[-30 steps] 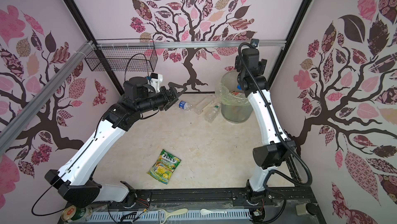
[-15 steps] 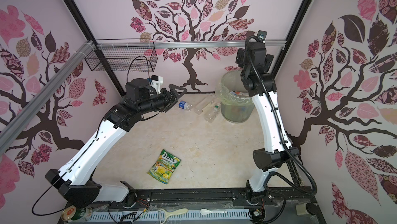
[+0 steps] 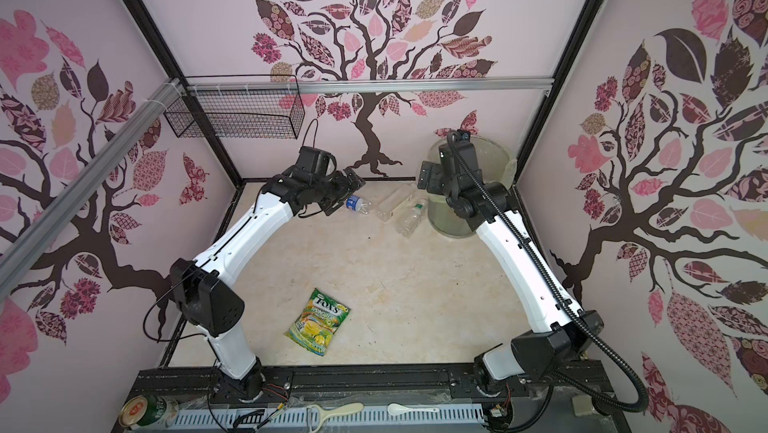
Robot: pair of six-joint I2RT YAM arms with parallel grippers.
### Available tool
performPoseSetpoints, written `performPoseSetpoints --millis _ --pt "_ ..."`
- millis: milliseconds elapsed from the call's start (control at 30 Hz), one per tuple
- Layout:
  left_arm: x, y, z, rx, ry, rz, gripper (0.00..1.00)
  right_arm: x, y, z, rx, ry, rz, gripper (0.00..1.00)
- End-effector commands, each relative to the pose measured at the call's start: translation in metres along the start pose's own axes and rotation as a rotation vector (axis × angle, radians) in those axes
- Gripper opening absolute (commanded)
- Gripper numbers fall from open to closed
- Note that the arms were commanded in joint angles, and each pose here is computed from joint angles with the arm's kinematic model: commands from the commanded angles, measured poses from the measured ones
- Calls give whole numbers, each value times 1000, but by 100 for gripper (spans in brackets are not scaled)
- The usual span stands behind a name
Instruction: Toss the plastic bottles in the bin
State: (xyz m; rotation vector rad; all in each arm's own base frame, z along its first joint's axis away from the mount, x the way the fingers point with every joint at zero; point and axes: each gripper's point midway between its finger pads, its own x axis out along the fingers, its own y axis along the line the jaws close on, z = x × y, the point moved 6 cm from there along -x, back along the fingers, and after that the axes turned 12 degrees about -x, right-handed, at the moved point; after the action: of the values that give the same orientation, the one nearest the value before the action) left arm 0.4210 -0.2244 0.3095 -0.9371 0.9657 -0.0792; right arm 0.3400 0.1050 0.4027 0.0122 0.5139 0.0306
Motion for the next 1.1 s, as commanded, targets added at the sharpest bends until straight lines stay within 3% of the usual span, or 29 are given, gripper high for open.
performPoseSetpoints --millis 0,233,500,767,1067 --pt "10 -11 19 107 -62 23 98 -34 -3 -7 68 -5 94 99" --pt "90 -22 30 343 -90 34 98 -36 -3 -47 5 127 148 99" --pt "176 -36 -5 652 -134 -15 98 -41 4 -63 1 206 228 100" --pt "228 -17 -15 630 -120 -11 98 -45 -5 -75 -36 231 190 99" --pt "239 -8 -11 670 -156 12 98 -34 -2 -83 -48 262 189 99"
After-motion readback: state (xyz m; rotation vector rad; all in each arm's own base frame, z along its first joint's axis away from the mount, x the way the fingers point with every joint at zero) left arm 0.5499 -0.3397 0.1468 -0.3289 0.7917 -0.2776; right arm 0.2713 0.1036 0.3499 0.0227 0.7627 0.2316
